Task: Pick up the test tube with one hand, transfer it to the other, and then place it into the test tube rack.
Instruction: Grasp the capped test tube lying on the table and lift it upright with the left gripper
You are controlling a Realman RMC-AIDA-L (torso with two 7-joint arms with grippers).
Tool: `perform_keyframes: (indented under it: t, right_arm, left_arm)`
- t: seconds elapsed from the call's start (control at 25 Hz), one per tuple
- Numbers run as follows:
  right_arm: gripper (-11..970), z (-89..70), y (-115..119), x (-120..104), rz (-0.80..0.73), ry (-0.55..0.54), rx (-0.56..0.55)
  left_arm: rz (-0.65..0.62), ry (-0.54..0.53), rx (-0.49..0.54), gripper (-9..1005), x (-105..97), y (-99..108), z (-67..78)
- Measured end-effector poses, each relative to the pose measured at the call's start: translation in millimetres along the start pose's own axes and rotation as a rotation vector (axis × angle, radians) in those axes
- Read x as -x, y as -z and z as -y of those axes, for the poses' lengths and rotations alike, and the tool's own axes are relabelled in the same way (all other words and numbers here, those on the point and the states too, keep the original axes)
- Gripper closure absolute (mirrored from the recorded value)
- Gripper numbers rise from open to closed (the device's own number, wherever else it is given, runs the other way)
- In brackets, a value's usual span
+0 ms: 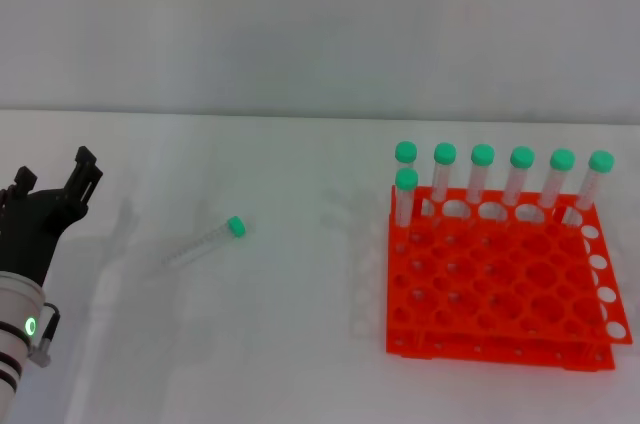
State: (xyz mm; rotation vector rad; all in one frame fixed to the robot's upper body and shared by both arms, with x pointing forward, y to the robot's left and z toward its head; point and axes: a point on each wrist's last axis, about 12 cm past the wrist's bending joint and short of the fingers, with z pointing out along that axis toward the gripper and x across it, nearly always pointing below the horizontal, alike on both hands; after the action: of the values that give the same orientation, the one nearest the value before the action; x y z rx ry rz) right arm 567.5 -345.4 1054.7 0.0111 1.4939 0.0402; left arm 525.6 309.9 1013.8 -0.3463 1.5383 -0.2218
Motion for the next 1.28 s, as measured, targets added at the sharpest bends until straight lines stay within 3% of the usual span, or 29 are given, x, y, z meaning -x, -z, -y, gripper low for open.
perform_keyframes:
  t: [0.8, 1.04, 1.28]
  right_arm:
    - [103, 1.0, -4, -3, -0.038, 0.0, -0.025]
    - [107, 4.6, -3, -4, -0.041, -0.006, -0.043]
    - [111, 5.2, -5, -2, -0.035, -0.006, -0.044]
  left_arm:
    - [-0.016, -0.013, -0.06, 107, 1, -10, 12.4]
    - [-0.026, 0.043, -0.073, 107, 1, -10, 10.8]
    - [-0.067, 0.115, -0.112, 108, 8, -13, -1.5]
